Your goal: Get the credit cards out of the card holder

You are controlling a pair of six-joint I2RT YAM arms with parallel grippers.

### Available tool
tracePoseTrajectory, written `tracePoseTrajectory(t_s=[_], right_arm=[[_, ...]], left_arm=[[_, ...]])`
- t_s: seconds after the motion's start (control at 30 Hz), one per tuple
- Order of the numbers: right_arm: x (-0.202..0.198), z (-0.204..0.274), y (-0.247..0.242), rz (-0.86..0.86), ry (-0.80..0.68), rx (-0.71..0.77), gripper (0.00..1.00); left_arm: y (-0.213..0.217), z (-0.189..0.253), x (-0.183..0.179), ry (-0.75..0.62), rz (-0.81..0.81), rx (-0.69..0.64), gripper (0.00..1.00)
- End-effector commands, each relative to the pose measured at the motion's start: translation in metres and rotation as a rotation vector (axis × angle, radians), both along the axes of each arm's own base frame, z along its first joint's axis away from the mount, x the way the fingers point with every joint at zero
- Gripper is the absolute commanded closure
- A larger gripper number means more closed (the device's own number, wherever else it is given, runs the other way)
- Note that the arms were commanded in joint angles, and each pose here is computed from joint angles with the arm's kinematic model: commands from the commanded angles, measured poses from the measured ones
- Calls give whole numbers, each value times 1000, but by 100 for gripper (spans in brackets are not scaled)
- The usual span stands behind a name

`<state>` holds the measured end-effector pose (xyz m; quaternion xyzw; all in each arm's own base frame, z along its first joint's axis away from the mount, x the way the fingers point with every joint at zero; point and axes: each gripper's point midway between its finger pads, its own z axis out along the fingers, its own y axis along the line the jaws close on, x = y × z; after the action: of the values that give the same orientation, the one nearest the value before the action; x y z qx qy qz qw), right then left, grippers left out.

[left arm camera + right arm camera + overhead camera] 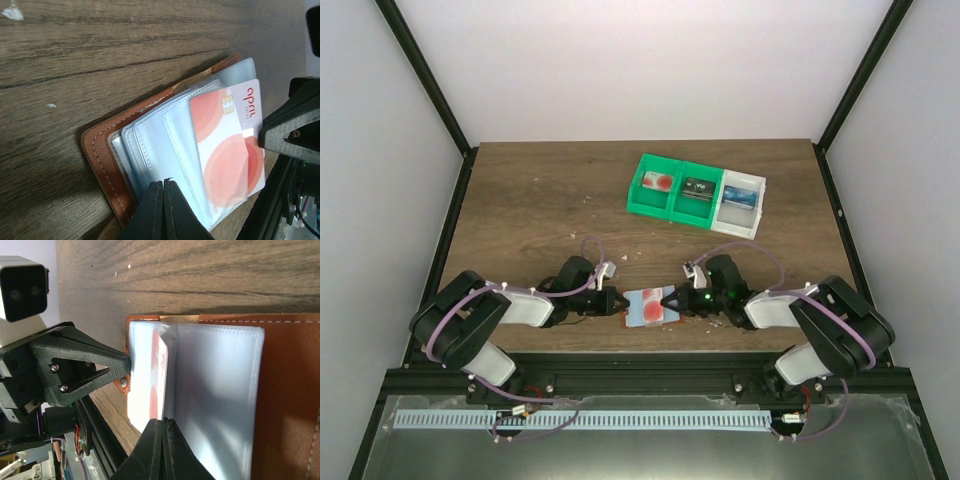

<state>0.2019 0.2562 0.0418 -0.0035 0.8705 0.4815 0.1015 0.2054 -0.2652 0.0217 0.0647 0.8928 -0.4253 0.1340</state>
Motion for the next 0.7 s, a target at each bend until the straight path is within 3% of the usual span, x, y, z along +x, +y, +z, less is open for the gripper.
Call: tracePoseTrajectory(t_s=[0.0,0.67], right_arm=[[2,6,-7,-8,-36,-12,99],[14,26,-35,-89,-162,-139,100]], left_arm=[[11,-18,-6,37,13,57,100],[10,-21,-8,48,6,53,100]])
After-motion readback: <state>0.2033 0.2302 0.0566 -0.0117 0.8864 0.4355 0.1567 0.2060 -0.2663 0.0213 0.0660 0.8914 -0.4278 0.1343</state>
